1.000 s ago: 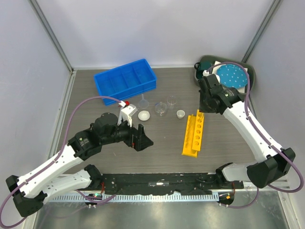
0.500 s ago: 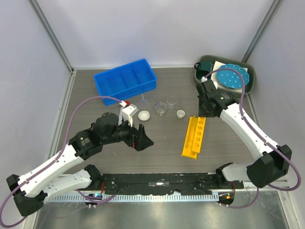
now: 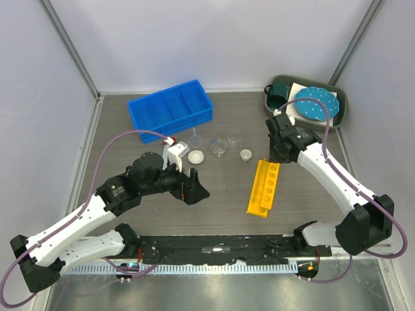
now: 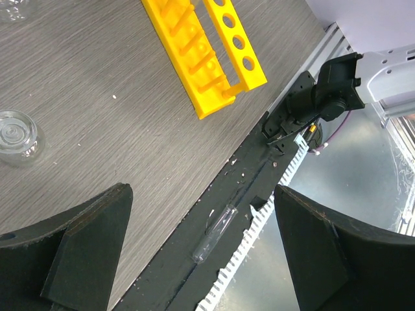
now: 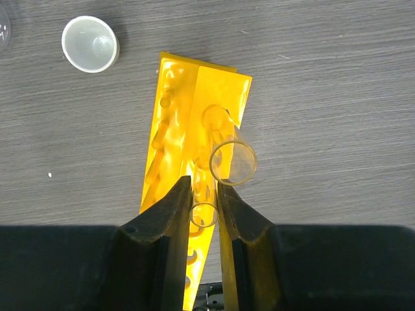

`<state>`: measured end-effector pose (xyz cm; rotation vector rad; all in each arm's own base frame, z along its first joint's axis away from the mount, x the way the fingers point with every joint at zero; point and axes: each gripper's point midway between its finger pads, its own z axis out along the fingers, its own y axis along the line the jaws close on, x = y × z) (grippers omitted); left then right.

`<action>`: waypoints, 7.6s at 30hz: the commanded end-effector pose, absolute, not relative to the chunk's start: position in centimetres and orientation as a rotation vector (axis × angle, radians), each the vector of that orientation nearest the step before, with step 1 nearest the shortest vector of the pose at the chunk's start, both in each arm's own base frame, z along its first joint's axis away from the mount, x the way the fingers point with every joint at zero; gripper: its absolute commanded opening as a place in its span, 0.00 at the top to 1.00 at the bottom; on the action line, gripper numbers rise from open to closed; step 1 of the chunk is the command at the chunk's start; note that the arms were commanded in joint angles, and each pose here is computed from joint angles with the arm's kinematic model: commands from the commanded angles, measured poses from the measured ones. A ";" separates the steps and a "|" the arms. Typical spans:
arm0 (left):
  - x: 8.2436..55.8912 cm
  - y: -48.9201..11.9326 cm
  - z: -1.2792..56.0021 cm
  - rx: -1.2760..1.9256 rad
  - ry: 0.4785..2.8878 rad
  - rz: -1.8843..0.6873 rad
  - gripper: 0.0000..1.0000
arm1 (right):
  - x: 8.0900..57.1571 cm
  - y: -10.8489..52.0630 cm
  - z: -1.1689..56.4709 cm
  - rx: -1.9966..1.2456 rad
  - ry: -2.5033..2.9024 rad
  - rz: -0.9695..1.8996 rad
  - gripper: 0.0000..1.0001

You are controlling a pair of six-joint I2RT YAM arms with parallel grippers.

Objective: Organize the chemistry lab equipment

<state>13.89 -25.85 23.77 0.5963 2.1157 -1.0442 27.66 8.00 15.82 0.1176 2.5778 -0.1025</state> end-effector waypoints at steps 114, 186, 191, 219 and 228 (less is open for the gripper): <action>-1.6 -29.2 1.4 1.423 2.434 -0.311 0.40 | 24.0 11.1 23.3 -0.007 2.437 0.146 0.34; 10.1 -31.4 22.6 0.911 1.995 -1.248 0.83 | 16.2 23.5 28.3 -0.510 2.342 1.183 0.34; 10.4 -31.6 23.4 0.906 1.948 -1.320 0.83 | 15.6 24.3 28.2 -0.514 2.328 1.272 0.34; 11.2 -31.4 23.1 0.873 1.943 -1.360 0.86 | 15.2 26.4 27.9 -0.531 2.325 1.314 0.60; 11.2 -31.4 22.8 0.866 1.961 -1.360 0.83 | 15.3 26.5 28.1 -0.535 2.317 1.313 0.71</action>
